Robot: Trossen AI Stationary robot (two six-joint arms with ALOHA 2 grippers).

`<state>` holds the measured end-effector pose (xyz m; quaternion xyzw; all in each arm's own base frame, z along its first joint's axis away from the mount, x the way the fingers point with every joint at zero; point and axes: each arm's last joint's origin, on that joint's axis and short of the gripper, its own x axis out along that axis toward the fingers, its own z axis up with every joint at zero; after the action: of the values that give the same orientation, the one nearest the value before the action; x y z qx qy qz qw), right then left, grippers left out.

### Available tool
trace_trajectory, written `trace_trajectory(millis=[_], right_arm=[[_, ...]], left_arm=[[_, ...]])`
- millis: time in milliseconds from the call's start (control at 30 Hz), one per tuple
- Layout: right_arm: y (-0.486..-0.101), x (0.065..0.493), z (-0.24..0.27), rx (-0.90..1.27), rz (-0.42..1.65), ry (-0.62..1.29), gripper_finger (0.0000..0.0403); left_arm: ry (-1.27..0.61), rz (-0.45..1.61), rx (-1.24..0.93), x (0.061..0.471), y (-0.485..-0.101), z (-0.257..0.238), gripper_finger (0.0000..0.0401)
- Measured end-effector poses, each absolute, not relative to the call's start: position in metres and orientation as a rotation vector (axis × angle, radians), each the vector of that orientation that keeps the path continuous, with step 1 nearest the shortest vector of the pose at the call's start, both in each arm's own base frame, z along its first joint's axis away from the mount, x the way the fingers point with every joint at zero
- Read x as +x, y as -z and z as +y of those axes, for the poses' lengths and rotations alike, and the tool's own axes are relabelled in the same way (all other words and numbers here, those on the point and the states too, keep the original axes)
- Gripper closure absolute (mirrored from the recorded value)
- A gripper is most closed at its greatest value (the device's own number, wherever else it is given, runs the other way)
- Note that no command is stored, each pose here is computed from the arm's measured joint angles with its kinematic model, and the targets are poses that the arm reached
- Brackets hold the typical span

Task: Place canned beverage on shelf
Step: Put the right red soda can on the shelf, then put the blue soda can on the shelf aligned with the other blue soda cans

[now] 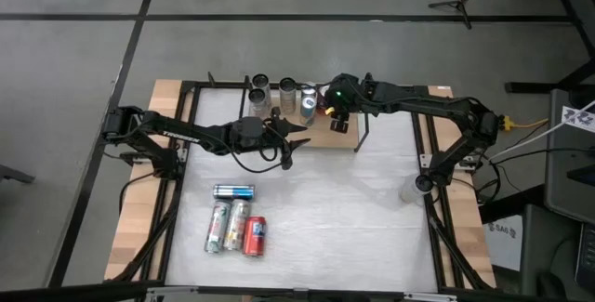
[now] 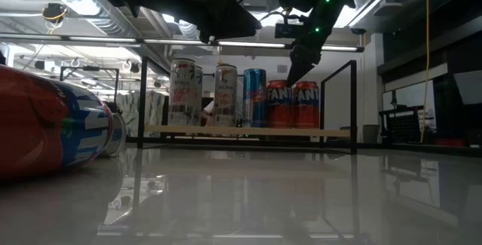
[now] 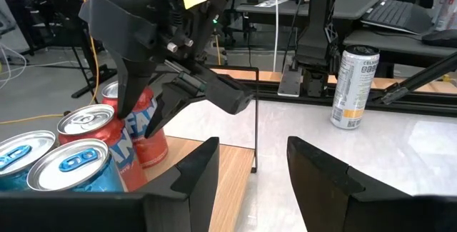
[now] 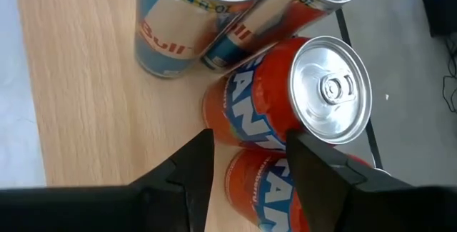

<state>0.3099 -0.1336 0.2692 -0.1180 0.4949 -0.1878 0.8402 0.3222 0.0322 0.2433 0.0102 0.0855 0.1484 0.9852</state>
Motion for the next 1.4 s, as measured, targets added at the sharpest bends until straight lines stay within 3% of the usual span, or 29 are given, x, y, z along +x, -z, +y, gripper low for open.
trace_trajectory(millis=[300,533,1000,1400], right_arm=[[-0.272,0.311,-0.132,-0.231,1.040,0.356,0.0233],[-0.294,0.311,-0.132,-0.206,1.038,0.360,0.0233],[-0.309,0.327,-0.091,-0.256,0.976,0.217,0.0233],[-0.310,0.335,-0.065,-0.294,0.940,0.140,0.0233]], left_arm=[[-0.288,0.152,0.020,0.318,-0.251,0.032,0.0243],[-0.159,0.105,0.010,0.301,-0.276,0.024,0.0243],[-0.039,0.514,-0.165,0.229,-0.285,-0.011,0.0243],[0.031,0.529,-0.358,0.199,-0.299,-0.024,0.0243]])
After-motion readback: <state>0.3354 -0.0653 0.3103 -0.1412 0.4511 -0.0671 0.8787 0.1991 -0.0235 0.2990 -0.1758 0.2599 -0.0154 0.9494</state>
